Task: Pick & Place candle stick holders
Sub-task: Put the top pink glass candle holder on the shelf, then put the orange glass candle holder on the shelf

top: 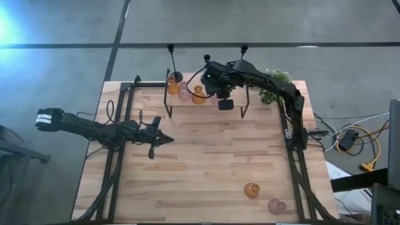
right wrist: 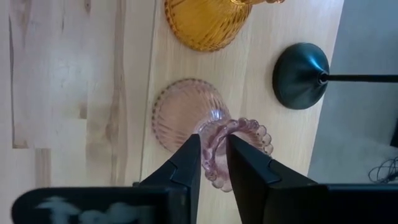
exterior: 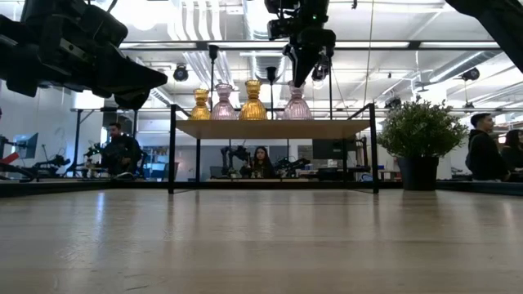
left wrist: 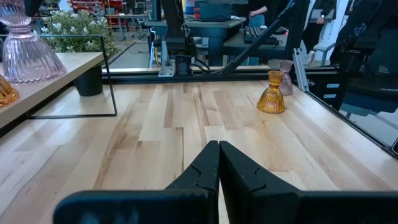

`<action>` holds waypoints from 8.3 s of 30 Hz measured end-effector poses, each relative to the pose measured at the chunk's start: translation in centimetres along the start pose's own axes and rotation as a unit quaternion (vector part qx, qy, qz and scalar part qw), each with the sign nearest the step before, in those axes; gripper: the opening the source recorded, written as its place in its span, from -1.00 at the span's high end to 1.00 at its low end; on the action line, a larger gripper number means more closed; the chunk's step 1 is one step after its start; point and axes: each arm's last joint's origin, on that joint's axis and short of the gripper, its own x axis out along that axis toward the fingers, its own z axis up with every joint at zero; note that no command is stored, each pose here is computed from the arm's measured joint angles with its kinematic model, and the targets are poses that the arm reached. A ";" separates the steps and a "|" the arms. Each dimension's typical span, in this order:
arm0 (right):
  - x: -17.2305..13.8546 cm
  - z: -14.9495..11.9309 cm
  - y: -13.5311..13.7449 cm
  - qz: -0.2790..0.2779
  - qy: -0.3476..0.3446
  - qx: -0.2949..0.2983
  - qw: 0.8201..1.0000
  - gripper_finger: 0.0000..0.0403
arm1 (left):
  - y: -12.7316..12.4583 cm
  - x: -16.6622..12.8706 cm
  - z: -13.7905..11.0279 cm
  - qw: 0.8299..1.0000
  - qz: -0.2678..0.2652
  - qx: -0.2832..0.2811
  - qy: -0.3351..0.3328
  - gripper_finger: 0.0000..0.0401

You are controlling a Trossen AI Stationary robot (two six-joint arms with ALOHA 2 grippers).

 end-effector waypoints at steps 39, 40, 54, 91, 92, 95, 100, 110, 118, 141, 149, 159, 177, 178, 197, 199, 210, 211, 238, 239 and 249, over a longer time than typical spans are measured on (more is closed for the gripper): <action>-0.2 0.4 -0.1 -0.008 -0.023 0.013 1.000 0.58 | 0.0 0.0 0.0 1.000 0.000 0.000 0.000 0.94; -0.2 0.4 -0.1 -0.005 -0.025 0.012 1.000 0.58 | 0.0 0.0 0.0 1.000 0.000 0.000 0.000 0.94; -0.4 0.5 0.0 -0.007 -0.033 0.015 0.999 0.45 | 0.0 0.0 0.0 1.000 0.000 0.000 0.000 0.94; -25.1 -9.4 7.1 -0.012 -0.414 0.197 0.889 0.52 | 0.0 0.0 -0.1 1.000 0.000 0.000 0.004 0.94; -25.2 -8.9 7.7 0.019 -0.430 0.184 0.884 0.54 | 0.0 0.0 -0.1 1.000 0.000 0.000 0.004 0.94; -24.2 -6.1 10.0 0.061 -0.433 0.125 0.891 0.59 | 0.0 0.0 -0.1 1.000 0.000 0.000 0.004 0.94; -18.7 -1.0 15.1 0.091 -0.330 0.023 0.939 0.69 | 0.0 0.0 -0.1 1.000 0.000 0.000 0.004 0.94; -6.5 0.3 23.0 0.198 -0.085 -0.037 0.976 0.81 | 0.0 0.0 -0.1 1.000 0.000 0.000 0.003 0.94; -3.9 -8.9 24.2 0.218 -0.126 0.047 0.966 0.84 | 0.0 0.0 -0.1 1.000 0.000 0.000 0.006 0.94; -2.2 -25.9 27.1 0.366 -0.347 0.001 0.863 0.90 | 0.0 0.0 -0.1 1.000 0.000 0.000 0.007 0.94; 1.7 -26.3 30.0 0.392 -0.382 -0.032 0.836 0.96 | 0.0 0.0 -0.1 1.000 0.000 0.000 0.007 0.94; 6.8 -27.8 31.2 0.348 -0.394 -0.067 0.848 0.96 | 0.0 0.0 -0.2 1.000 0.000 -0.001 0.009 0.94; 8.9 -28.7 31.4 0.326 -0.415 -0.088 0.844 0.14 | 0.0 0.0 -0.2 1.000 0.000 -0.001 0.011 0.94; 8.9 -28.7 31.4 0.328 -0.417 -0.082 0.844 0.10 | 0.0 0.0 -0.2 1.000 0.000 -0.001 0.011 0.94; 8.1 -27.3 32.2 0.297 -0.411 -0.141 0.851 -0.02 | 0.0 0.0 -0.2 1.000 0.000 -0.001 0.011 0.94; 8.2 -27.1 32.5 0.300 -0.410 -0.143 0.850 -0.02 | 0.0 0.0 -0.2 1.000 0.000 -0.001 0.011 0.94; 8.4 -25.4 34.3 0.304 -0.412 -0.159 0.844 -0.02 | 0.0 0.0 -0.2 1.000 0.000 -0.001 0.011 0.94; 8.5 -25.3 34.4 0.304 -0.411 -0.159 0.845 -0.02 | 0.0 0.0 -0.2 1.000 0.000 -0.001 0.011 0.94; 8.8 -20.9 37.5 0.296 -0.414 -0.121 0.852 -0.02 | 0.0 0.0 -0.2 1.000 0.000 -0.001 0.011 0.94; 8.8 -20.8 37.6 0.297 -0.415 -0.120 0.852 -0.02 | 0.0 0.0 -0.2 1.000 0.000 -0.001 0.011 0.94; 8.7 -19.8 38.4 0.297 -0.413 -0.119 0.852 -0.02 | 0.0 0.0 -0.3 1.000 0.000 -0.001 0.015 0.94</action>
